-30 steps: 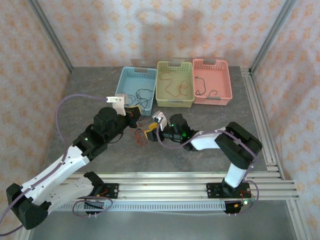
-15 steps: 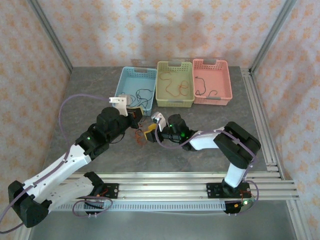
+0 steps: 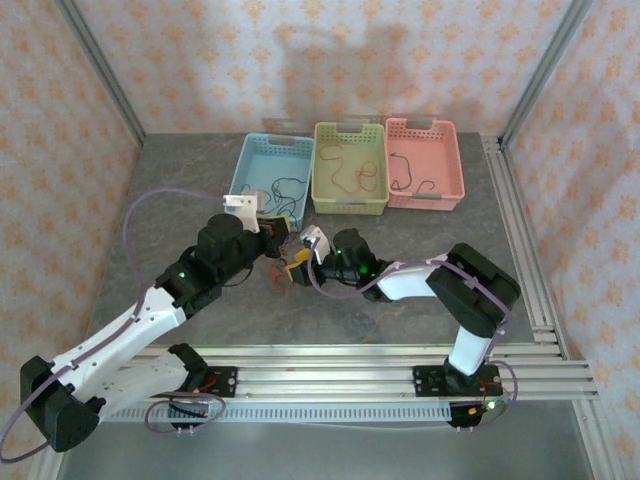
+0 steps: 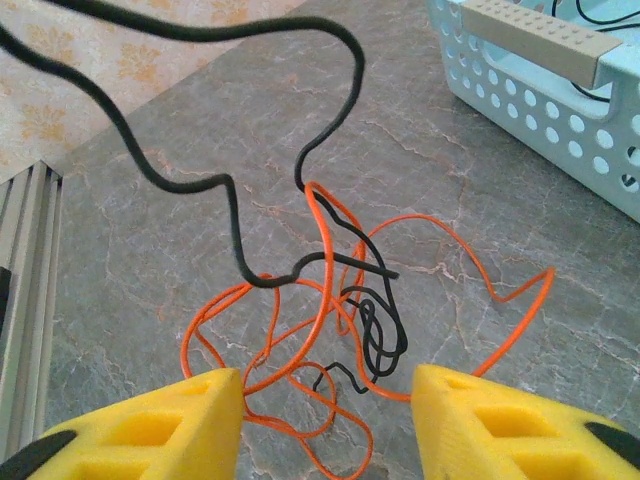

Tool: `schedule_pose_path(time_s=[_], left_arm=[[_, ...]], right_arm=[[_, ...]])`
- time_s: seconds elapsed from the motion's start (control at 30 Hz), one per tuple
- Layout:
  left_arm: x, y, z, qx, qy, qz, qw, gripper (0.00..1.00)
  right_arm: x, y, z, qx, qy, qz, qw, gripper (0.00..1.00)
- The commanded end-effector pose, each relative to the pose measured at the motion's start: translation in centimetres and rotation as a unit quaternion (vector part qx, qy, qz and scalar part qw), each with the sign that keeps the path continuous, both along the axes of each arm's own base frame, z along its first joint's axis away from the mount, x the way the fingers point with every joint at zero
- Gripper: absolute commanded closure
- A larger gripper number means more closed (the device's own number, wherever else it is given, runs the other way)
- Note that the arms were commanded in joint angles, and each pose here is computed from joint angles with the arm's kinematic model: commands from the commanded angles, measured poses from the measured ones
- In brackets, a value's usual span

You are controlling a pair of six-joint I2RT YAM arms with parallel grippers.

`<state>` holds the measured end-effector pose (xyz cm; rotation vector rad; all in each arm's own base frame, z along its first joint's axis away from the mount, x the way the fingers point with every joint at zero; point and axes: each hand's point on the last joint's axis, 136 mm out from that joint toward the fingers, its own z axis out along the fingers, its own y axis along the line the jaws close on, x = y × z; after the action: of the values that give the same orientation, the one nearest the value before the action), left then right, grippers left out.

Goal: Untangle the cables

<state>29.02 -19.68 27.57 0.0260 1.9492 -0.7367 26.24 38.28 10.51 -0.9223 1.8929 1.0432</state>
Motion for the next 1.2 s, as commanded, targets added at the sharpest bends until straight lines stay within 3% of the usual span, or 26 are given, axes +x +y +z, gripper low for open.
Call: schedule_pose_path(time_s=[0.0,0.23,0.5,0.8,0.83,0.87,0.93,1.03,1.17], left_arm=[[-0.1,-0.9,0.7,-0.023,-0.009,-0.015,1.000,1.00],[-0.3,-1.2,1.0,-0.032,-0.013,-0.025,0.999,1.00],[-0.2,-1.0,0.9,-0.029,-0.013,-0.021,0.999,1.00],[-0.1,-0.9,0.8,-0.024,-0.013,-0.016,0.999,1.00],[-0.1,-0.9,0.7,-0.024,-0.012,-0.016,1.000,1.00],[-0.1,-0.8,0.7,-0.023,-0.013,-0.015,1.000,1.00],[-0.1,-0.8,0.7,-0.022,-0.013,-0.014,1.000,1.00],[-0.1,-0.8,0.7,-0.021,-0.013,-0.013,1.000,1.00],[-0.1,-0.8,0.7,-0.021,-0.013,-0.014,1.000,1.00]], right_arm=[[0.1,0.8,0.4,0.000,-0.010,0.013,1.000,0.56],[0.0,0.9,0.4,-0.003,-0.010,0.018,1.000,0.69],[0.5,0.6,0.3,-0.011,-0.022,0.004,1.000,0.98],[1.0,-0.1,1.1,-0.011,-0.048,-0.018,0.999,1.00],[1.2,-0.4,1.4,-0.010,-0.055,-0.027,0.998,0.98],[1.7,-0.9,1.9,-0.010,-0.068,-0.045,0.997,0.83],[2.2,-1.8,2.9,0.000,-0.091,-0.074,0.993,0.69],[2.2,-2.9,4.4,0.029,-0.124,-0.098,0.987,0.61],[1.3,-2.4,4.7,0.048,-0.123,-0.073,0.989,0.56]])
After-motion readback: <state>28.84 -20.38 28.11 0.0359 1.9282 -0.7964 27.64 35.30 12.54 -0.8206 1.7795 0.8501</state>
